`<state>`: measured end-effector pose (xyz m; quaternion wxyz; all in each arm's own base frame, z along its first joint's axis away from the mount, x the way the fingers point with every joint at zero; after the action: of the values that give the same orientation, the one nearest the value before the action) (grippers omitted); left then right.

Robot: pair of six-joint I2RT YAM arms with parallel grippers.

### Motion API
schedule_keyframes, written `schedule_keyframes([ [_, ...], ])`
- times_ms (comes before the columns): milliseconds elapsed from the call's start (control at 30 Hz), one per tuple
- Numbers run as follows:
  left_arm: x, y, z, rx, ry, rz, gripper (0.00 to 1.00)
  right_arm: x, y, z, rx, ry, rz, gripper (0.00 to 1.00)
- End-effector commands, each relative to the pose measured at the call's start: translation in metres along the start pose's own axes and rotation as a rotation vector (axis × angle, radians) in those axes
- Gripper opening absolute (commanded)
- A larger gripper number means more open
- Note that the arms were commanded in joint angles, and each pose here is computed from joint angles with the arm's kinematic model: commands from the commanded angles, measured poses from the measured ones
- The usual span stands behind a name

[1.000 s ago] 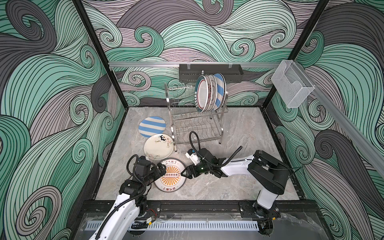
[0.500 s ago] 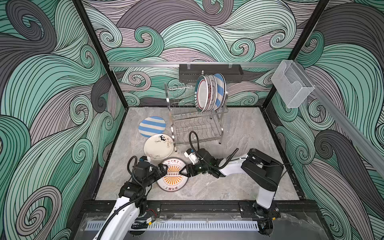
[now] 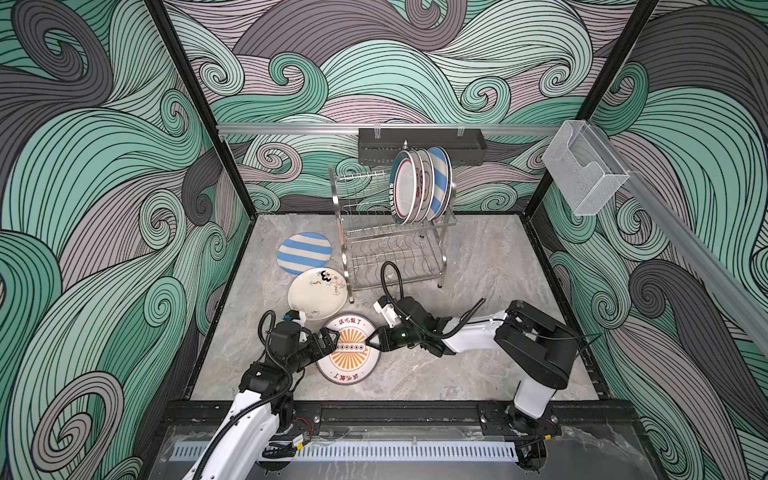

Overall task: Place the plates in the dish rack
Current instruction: 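Lift the sunburst plate upright with the right gripper while the left gripper draws back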

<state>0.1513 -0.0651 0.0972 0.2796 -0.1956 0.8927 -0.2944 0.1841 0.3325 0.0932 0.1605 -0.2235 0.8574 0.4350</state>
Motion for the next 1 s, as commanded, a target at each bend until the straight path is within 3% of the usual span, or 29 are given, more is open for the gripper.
schedule_keyframes([
  [0,-0.012,-0.020,-0.005,0.083,-0.024,0.064,0.99,-0.009,0.011,-0.006,-0.021,-0.051,-0.003,0.24],
  [67,-0.013,-0.023,-0.006,0.094,-0.015,0.082,0.99,-0.010,0.012,-0.006,-0.022,-0.057,0.008,0.17],
  [300,-0.019,-0.038,-0.008,0.153,0.003,0.109,0.99,-0.011,0.013,-0.012,0.005,-0.059,0.029,0.12],
  [467,-0.035,-0.031,-0.016,0.014,-0.115,0.086,0.99,-0.017,0.024,-0.037,0.045,-0.087,0.002,0.08],
  [600,-0.046,-0.038,-0.020,0.026,-0.184,0.091,0.99,-0.025,0.034,-0.078,0.118,-0.182,-0.033,0.04],
  [733,-0.053,-0.039,-0.014,0.001,-0.185,0.111,0.99,-0.033,0.042,-0.130,0.199,-0.296,-0.067,0.00],
  [967,-0.070,-0.048,-0.003,-0.056,-0.172,0.187,0.99,-0.055,0.075,-0.213,0.390,-0.391,-0.191,0.00],
])
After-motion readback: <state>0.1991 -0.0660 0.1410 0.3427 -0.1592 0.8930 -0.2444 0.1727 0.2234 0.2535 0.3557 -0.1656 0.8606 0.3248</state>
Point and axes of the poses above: each gripper's point midway between its finger pads, its own z axis out along the fingers, its own y axis along the line the jaws close on, x = y × z, the point moved 7 cm from there along -z, back along the fingers, and after that the axes turned 4 degrees about -z, right-handed, at the moved point
